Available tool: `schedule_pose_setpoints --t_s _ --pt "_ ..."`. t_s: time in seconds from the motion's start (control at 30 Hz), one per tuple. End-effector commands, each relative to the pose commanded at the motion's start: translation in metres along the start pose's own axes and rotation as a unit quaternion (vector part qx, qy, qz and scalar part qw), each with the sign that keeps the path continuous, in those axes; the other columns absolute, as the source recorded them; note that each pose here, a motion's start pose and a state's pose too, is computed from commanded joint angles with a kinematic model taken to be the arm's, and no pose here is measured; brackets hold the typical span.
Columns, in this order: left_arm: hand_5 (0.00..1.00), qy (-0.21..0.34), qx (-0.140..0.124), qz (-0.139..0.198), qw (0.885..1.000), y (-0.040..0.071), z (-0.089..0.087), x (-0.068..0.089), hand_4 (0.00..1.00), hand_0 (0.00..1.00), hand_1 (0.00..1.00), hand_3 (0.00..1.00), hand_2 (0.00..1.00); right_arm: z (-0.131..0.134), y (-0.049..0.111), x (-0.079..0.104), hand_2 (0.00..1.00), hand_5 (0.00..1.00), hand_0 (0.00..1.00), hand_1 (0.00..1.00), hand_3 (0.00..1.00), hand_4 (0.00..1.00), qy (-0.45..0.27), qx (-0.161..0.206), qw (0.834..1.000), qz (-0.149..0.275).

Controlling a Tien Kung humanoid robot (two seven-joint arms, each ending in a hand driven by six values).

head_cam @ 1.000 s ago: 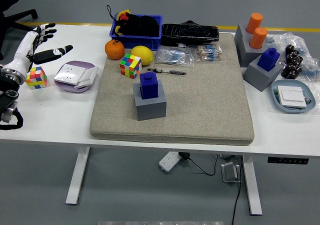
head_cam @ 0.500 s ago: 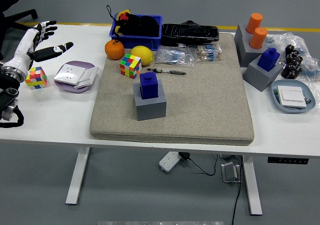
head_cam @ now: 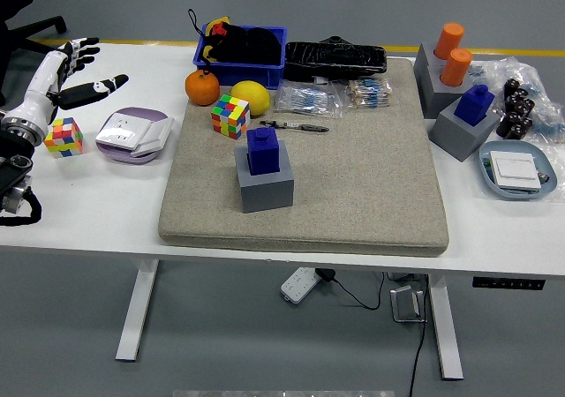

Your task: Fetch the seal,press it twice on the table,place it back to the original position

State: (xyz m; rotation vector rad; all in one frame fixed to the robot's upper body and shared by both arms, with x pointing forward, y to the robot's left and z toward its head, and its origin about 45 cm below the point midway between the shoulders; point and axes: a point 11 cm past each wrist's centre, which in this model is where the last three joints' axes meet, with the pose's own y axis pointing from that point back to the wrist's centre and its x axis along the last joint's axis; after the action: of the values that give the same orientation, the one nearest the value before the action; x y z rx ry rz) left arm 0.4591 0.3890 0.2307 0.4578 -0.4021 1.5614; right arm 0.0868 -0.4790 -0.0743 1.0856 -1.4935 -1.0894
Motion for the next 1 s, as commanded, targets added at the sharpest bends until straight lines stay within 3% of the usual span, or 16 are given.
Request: schedule_pose_setpoints --t_s 1.0 --pt "0.289 0.0 -0.001 0.002 1.0 -0.0009 0.0018 0.0014 0.893 0.884 0.872 0.882 0.87 -0.0022 0.0003 0.0002 0.731 0.572 0.863 0.775 0.743 0.796 -0.001 0.002 1.0 0.0"
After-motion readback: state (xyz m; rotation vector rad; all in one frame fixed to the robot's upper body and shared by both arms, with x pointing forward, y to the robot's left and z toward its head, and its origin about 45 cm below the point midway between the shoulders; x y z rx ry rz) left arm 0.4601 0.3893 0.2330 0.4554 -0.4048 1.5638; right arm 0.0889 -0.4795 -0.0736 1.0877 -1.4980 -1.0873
